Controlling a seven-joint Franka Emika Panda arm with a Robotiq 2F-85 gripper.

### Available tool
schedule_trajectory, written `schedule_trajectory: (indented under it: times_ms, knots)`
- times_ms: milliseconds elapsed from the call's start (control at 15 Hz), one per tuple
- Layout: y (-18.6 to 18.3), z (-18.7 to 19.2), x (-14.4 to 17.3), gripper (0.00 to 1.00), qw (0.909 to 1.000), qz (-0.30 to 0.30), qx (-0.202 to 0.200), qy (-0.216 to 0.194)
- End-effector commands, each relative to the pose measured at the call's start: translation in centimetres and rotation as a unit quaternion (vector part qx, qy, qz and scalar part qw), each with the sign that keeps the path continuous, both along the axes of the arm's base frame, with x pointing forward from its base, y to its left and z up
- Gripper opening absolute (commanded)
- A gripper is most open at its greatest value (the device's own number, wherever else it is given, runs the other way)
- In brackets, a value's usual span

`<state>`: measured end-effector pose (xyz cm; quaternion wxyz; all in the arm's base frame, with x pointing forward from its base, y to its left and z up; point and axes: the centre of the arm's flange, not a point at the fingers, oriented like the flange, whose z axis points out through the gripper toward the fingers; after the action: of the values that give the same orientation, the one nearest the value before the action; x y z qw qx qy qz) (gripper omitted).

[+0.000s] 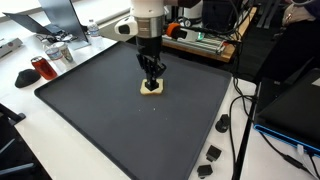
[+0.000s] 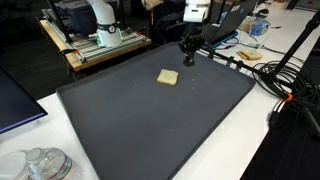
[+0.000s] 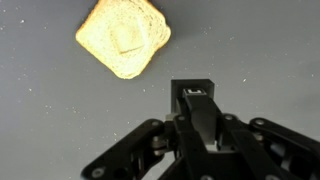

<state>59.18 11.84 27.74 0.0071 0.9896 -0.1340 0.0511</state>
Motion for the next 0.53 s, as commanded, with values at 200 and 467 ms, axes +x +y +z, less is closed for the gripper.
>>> schedule_trajectory:
  times_ms: [200,467]
  knots:
    - [-4.9,-3.4,-4.0,0.05,0.9954,-0.017,0.094,0.006]
    - [-6.1,-4.0,-5.9,0.05,0.9939,-0.048,0.097,0.020]
